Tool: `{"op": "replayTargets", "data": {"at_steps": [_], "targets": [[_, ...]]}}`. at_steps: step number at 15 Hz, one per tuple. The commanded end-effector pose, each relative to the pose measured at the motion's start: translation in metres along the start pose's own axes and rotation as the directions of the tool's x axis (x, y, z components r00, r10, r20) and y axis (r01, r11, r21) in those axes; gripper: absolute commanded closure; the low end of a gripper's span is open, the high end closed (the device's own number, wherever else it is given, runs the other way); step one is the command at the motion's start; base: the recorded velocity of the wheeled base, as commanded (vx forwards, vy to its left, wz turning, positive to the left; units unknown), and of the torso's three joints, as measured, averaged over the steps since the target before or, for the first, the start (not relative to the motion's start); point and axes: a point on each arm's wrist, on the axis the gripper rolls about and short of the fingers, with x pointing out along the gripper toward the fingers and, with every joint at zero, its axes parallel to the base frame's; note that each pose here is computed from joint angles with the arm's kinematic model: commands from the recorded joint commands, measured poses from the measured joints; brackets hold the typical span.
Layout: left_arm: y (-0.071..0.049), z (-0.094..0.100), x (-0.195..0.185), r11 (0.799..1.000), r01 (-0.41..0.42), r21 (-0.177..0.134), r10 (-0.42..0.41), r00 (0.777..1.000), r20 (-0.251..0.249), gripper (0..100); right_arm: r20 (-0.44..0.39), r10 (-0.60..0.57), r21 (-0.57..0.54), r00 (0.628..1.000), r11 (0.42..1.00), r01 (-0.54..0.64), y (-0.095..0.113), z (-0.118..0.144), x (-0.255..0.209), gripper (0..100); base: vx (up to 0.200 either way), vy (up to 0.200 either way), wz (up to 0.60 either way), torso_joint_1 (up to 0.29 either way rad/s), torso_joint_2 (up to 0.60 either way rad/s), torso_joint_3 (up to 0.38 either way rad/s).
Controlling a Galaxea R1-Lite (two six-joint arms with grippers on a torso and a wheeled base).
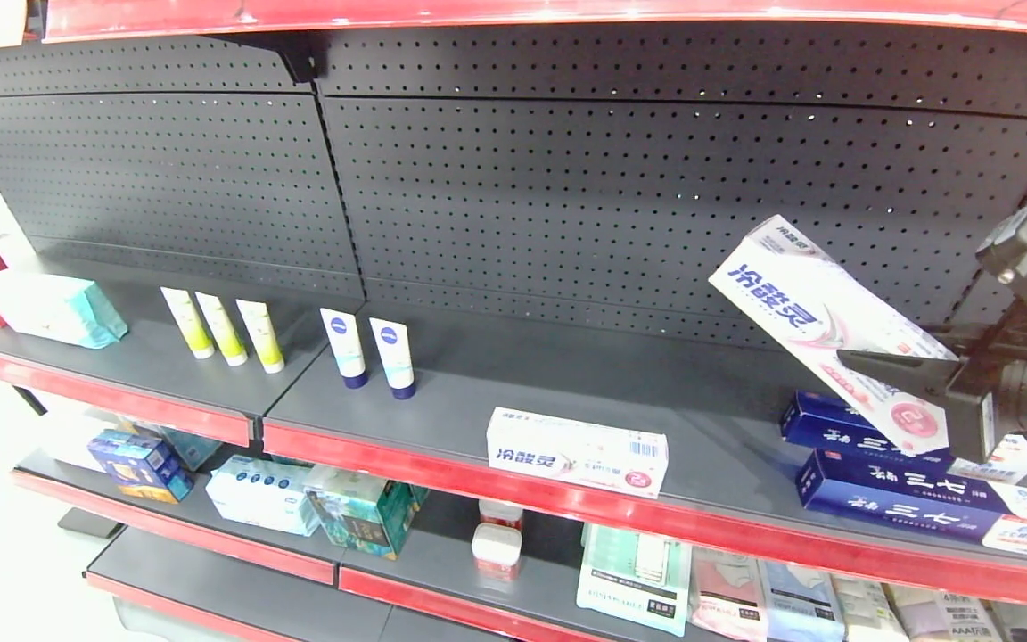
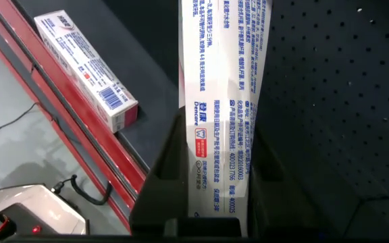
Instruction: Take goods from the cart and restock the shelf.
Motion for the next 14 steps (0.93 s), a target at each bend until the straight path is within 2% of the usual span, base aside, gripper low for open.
{"op": "replayTargets", "data": {"at_steps": [1, 3, 6, 10, 14], "targets": [[0.0, 0.0, 0.0, 1.0, -0.001, 0.002, 0.001, 1.0, -0.001, 0, -0.022, 0.021, 0.004, 1.0, 1.0, -0.021, -0.001, -0.001, 0.011, 100, 0.0, 0.0, 0.0, 0.0, 0.0, 0.0], [0.0, 0.0, 0.0, 1.0, -0.013, -0.019, 0.013, 1.0, 0.001, 0, -0.013, 0.092, 0.0, 0.996, 0.996, -0.092, 0.004, 0.001, 0.021, 100, 0.0, 0.0, 0.0, 0.0, 0.0, 0.0], [0.0, 0.0, 0.0, 1.0, -0.014, -0.019, 0.014, 1.0, 0.001, 0, -0.027, 0.153, -0.012, 0.988, 0.988, -0.153, 0.013, 0.004, 0.038, 100, 0.0, 0.0, 0.0, 0.0, 0.0, 0.0], [0.0, 0.0, 0.0, 1.0, -0.016, -0.019, 0.016, 1.0, 0.001, 0, -0.002, 0.18, -0.013, 0.984, 0.984, -0.18, 0.011, 0.003, 0.064, 100, 0.0, 0.0, 0.0, 0.0, 0.0, 0.0], [0.0, 0.0, 0.0, 1.0, -0.016, -0.021, 0.016, 1.0, 0.001, 0, -0.027, 0.225, 0.007, 0.974, 0.974, -0.225, 0.01, -0.01, 0.07, 100, 0.0, 0.0, 0.0, 0.0, 0.0, 0.0]]}}
